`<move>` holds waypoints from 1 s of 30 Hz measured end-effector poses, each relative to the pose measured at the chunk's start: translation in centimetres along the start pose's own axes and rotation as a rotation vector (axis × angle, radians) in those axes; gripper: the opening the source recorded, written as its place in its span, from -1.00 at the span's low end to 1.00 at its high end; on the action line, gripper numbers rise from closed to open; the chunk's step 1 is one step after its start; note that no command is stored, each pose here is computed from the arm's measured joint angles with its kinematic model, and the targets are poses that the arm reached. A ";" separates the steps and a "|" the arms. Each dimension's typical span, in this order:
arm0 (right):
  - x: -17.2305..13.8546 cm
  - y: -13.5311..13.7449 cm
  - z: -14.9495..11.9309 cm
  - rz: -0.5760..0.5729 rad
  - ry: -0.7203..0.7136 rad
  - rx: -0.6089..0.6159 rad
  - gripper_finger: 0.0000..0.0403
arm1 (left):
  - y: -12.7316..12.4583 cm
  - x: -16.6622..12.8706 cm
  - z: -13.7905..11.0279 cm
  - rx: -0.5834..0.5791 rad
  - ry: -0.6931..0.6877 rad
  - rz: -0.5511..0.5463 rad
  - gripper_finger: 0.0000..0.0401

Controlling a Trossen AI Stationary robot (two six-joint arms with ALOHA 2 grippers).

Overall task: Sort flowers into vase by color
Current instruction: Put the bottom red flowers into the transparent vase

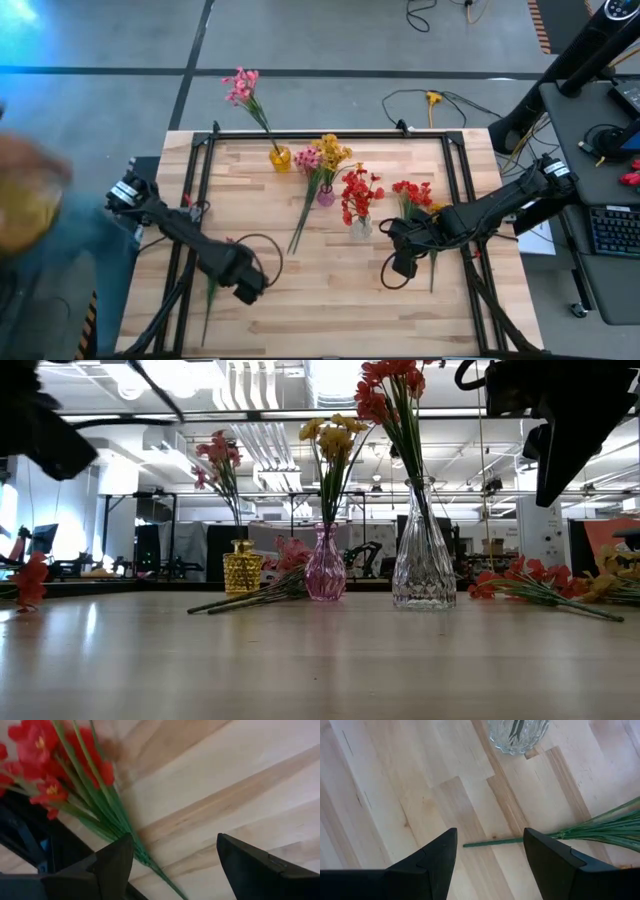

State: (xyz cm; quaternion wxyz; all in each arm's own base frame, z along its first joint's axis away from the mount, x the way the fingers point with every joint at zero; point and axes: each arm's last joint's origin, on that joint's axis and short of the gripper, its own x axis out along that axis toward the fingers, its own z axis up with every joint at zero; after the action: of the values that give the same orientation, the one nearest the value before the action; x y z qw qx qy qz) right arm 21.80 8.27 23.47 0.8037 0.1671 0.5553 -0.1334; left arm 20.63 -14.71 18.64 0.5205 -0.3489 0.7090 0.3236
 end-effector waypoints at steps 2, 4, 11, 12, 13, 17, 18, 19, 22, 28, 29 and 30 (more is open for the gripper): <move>0.0 0.0 0.0 0.000 -0.001 -0.001 0.10 | 0.2 0.4 -1.0 -0.019 -0.006 0.031 0.33; 0.0 0.0 0.0 0.000 -0.001 -0.001 0.10 | 0.5 0.7 -1.9 -0.056 -0.017 0.073 0.33; 0.0 0.1 -0.1 0.003 -0.002 -0.005 0.10 | 1.4 1.6 -4.1 -0.170 -0.139 0.110 0.29; 0.0 0.1 -0.1 0.004 -0.001 -0.008 0.10 | 1.5 1.7 -4.3 -0.181 -0.153 0.111 0.27; 0.0 0.2 -0.2 0.005 -0.001 -0.011 0.10 | 1.6 1.9 -4.4 -0.191 -0.162 0.115 0.26; -0.1 0.5 -0.5 0.012 0.002 -0.031 0.10 | 2.3 2.8 -4.7 -0.236 -0.191 0.143 0.22; -0.1 0.6 -0.6 0.014 0.003 -0.037 0.10 | 2.5 3.0 -4.7 -0.239 -0.198 0.149 0.21; -0.2 0.7 -0.7 0.017 0.003 -0.044 0.10 | 2.6 3.2 -4.7 -0.243 -0.207 0.153 0.21; -0.2 1.1 -1.1 0.028 0.012 -0.060 0.10 | 2.9 3.7 -4.5 -0.260 -0.231 0.151 0.21; -0.4 1.7 -1.8 0.042 0.017 -0.079 0.10 | 2.9 4.3 -4.2 -0.263 -0.242 0.126 0.21; -0.4 1.8 -1.9 0.043 0.018 -0.084 0.10 | 3.0 4.5 -4.2 -0.267 -0.243 0.124 0.21; -0.5 1.8 -2.0 0.045 0.019 -0.089 0.10 | 3.0 4.7 -4.1 -0.270 -0.242 0.120 0.21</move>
State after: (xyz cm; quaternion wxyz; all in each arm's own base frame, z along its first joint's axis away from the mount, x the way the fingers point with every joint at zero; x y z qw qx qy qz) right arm 20.71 10.78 23.47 0.8079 0.1449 0.5643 -0.0888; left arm 14.97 -17.19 15.42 0.5304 -0.3313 0.6107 0.4858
